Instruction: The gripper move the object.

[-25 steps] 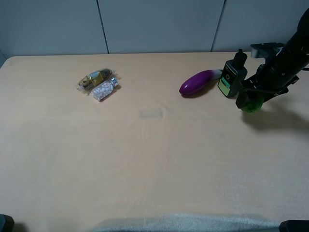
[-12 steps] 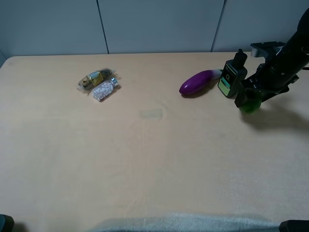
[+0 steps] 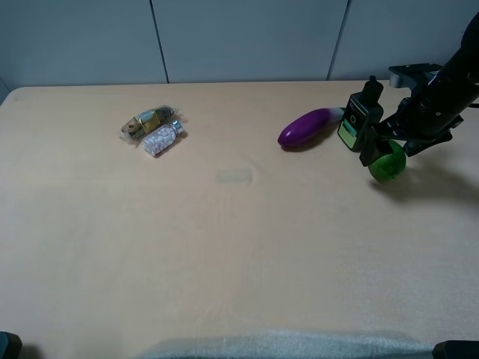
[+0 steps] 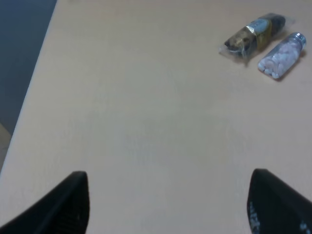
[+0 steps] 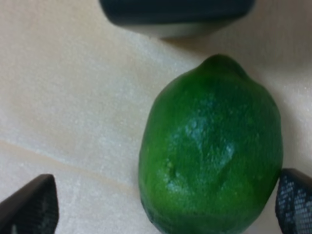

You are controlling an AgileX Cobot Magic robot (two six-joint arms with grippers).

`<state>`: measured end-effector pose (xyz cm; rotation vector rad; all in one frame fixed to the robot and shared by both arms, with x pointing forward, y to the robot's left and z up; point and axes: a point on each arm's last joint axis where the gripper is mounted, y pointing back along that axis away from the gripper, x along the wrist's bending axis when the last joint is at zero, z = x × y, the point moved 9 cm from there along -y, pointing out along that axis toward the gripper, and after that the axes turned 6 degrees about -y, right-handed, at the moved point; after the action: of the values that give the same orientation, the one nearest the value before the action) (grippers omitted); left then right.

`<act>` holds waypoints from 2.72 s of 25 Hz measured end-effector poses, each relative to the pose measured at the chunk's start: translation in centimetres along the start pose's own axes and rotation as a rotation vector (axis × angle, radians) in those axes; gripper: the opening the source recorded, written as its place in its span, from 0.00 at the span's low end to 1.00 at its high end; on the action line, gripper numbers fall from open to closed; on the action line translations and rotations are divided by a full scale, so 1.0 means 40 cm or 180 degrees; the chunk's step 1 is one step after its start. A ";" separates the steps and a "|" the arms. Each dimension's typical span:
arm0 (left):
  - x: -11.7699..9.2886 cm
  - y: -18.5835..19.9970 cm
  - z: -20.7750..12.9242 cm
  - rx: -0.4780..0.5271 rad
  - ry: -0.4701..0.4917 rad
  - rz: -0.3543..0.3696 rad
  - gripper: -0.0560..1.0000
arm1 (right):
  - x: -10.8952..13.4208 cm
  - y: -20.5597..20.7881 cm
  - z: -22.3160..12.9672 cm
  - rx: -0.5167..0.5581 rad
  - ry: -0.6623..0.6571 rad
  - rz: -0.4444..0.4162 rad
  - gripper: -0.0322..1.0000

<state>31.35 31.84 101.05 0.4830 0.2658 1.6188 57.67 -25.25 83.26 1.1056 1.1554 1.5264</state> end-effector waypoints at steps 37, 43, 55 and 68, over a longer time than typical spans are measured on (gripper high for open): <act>0.000 0.000 0.000 0.0000 0.0000 0.0000 0.75 | 0.018 0.796 -0.260 -0.2939 -0.0627 -0.0907 0.70; 0.000 0.000 0.000 0.0000 0.0000 0.0000 0.75 | 0.025 0.746 -0.432 -0.3257 -0.0750 -0.0942 0.70; 0.000 0.000 0.000 0.0000 0.0000 0.0000 0.75 | 0.024 0.639 -0.579 -0.3562 -0.0876 -0.0922 0.70; 0.000 0.000 0.000 0.0000 0.0000 0.0000 0.75 | 0.017 0.571 -0.590 -0.3186 -0.0865 -0.0940 0.70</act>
<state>31.35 31.84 101.05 0.4830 0.2658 1.6188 31.49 -32.38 101.79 0.4024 0.2441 1.3816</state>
